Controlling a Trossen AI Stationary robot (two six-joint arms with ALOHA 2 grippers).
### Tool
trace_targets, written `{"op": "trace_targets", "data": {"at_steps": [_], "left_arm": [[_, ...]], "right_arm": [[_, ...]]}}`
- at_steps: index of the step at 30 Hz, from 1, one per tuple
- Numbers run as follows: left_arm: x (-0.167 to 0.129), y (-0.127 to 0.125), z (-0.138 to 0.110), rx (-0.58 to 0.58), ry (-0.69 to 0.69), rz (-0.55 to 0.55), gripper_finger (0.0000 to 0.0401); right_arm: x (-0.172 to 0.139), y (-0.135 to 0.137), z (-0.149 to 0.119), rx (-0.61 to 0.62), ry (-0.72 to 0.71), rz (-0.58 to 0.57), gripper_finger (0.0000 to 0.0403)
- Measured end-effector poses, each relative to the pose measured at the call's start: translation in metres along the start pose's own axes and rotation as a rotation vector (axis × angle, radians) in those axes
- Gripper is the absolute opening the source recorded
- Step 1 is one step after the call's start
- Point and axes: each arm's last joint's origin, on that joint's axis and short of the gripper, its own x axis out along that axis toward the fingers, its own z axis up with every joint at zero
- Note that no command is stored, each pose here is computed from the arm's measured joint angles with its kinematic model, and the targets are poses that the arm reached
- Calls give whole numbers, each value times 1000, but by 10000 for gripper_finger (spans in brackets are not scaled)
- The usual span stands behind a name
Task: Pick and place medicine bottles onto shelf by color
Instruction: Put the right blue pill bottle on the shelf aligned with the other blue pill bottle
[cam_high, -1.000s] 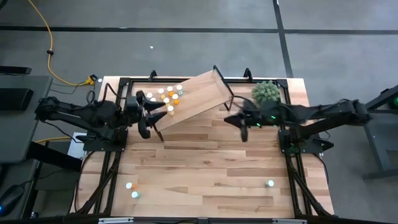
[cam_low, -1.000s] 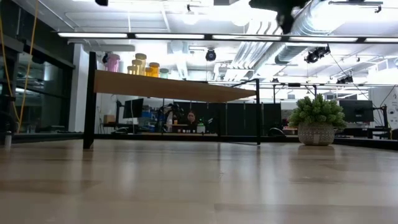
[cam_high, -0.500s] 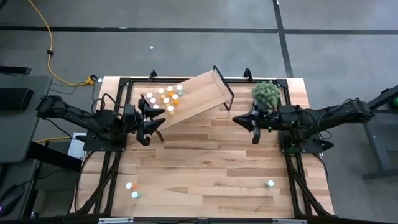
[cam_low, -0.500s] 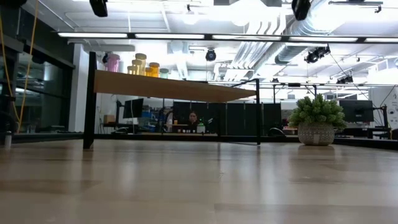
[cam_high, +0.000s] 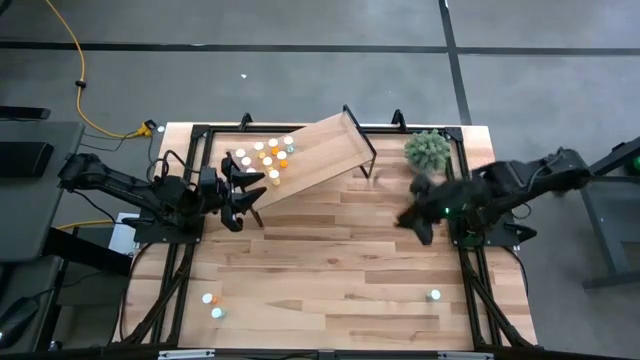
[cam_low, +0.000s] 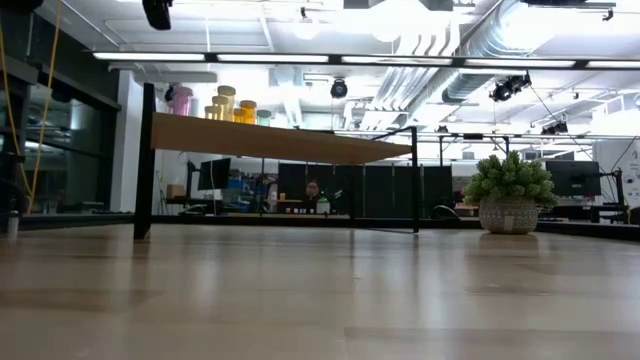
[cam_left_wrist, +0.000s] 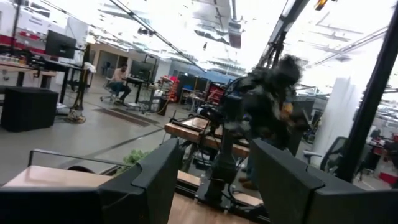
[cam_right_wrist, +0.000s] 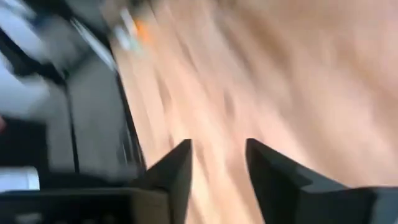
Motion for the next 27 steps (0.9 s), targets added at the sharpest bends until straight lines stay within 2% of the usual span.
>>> {"op": "trace_targets", "data": {"at_steps": [5, 8, 12, 17, 21, 27], "left_arm": [[0, 0, 0, 1, -1, 14, 188], [0, 1, 0, 1, -1, 14, 188], [0, 1, 0, 2, -4, 33, 188], [0, 2, 0, 2, -4, 36, 188], [0, 2, 0, 23, -4, 36, 188], [0, 2, 0, 28, -7, 62, 188]], "right_arm": [[18, 5, -48, 165, 365, -186, 206], [28, 7, -77, 263, 476, -297, 231], [42, 5, -113, 453, 508, -439, 240], [62, 1, -146, 634, 542, -469, 240], [76, -5, -163, 698, 556, -479, 240], [94, -12, -178, 732, 561, -517, 240]]}}
